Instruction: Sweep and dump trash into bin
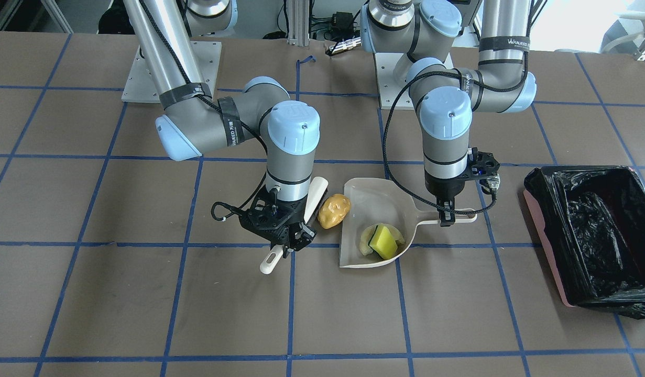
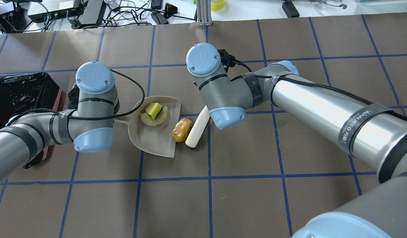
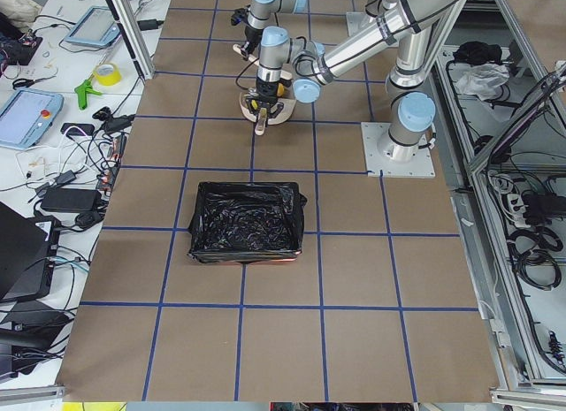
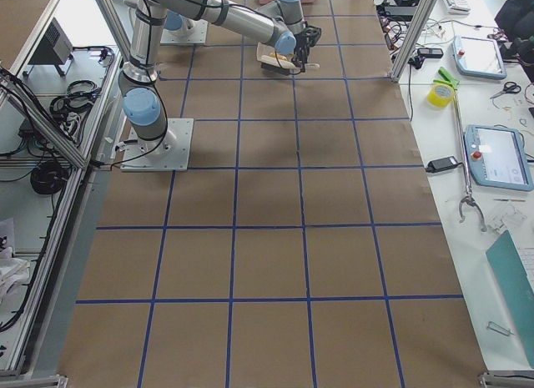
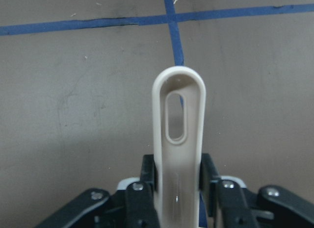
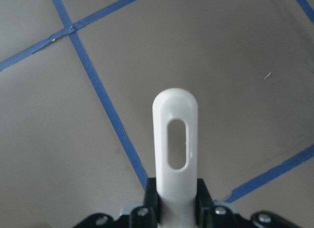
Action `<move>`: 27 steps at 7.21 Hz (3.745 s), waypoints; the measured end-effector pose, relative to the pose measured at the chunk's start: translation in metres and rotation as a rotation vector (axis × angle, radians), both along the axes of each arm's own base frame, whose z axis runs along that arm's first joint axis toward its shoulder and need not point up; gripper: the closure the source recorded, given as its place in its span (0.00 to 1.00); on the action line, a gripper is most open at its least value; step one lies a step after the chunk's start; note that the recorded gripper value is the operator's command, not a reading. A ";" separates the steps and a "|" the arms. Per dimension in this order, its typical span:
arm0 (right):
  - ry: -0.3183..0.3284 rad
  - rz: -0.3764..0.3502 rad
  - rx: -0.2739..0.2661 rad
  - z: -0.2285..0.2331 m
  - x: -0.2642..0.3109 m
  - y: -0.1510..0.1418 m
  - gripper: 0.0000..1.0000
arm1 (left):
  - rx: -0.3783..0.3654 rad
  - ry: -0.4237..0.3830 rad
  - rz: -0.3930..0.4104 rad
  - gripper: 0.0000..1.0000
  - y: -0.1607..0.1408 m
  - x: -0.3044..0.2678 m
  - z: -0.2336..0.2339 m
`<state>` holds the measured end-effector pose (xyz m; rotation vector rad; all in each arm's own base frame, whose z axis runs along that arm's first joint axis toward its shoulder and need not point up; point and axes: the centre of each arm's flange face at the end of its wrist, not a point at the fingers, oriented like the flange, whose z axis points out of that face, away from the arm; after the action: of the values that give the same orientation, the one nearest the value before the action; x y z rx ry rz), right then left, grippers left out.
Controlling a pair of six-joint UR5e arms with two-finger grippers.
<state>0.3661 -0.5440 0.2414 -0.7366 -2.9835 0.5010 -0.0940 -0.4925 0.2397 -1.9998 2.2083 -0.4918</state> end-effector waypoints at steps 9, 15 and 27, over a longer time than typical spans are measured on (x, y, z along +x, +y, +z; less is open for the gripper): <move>-0.145 -0.100 -0.033 0.007 0.083 -0.011 0.83 | -0.002 0.000 -0.002 1.00 -0.001 0.000 0.001; -0.039 0.024 0.039 0.004 0.033 -0.035 0.83 | -0.007 0.002 -0.006 1.00 -0.003 0.000 0.003; 0.016 0.027 0.142 0.014 -0.008 -0.024 0.83 | -0.010 0.006 -0.013 1.00 -0.005 0.000 0.003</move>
<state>0.3584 -0.5682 0.2557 -0.6777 -2.9794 0.2911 -0.0937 -0.4977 0.2427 -1.9956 2.2278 -0.4995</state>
